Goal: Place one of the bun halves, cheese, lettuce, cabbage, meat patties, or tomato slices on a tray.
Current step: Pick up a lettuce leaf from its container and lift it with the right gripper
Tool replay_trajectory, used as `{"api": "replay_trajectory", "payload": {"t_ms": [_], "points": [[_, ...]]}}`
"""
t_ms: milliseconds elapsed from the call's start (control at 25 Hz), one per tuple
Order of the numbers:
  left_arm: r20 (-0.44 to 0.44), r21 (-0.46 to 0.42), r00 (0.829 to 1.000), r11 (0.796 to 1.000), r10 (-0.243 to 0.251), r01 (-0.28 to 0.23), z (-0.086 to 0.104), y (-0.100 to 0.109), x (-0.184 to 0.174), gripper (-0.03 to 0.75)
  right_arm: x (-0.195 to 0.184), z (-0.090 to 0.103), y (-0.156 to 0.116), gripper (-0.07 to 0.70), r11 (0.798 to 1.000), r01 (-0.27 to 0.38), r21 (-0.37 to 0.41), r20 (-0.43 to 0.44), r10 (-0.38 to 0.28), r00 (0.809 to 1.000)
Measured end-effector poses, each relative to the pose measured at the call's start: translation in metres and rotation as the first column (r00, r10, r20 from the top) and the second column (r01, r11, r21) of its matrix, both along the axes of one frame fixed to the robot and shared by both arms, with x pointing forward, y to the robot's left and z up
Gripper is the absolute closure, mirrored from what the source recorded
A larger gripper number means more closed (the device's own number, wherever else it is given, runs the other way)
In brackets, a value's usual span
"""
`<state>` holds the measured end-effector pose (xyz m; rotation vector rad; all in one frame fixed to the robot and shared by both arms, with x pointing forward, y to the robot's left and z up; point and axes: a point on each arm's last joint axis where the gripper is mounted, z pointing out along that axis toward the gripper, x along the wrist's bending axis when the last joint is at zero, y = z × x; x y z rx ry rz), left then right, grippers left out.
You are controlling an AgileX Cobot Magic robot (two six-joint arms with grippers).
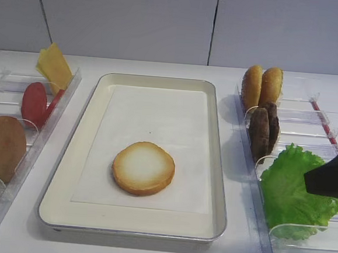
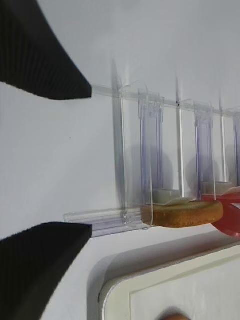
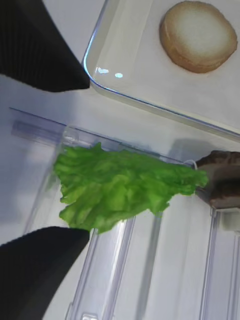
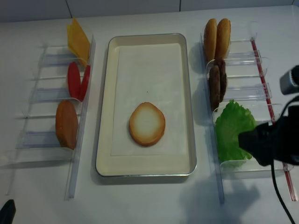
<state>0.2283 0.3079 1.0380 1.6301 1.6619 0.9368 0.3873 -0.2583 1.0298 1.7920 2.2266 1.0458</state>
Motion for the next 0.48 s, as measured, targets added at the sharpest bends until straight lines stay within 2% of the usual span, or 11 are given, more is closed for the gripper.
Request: {"api": "replay_trajectory", "payload": {"t_ms": [280,480], "points": [[0.000,0.000,1.000,1.000,0.000,0.000,0.000,0.000,0.000,0.228,0.026,0.006,0.002,0.069,1.000,-0.019,0.013,-0.008,0.019,1.000],[0.000,0.000,1.000,1.000,0.000,0.000,0.000,0.000,0.000,0.228,0.033,-0.001,0.004,0.069,0.998,-0.048,0.036,-0.046,0.050,0.998]]}}
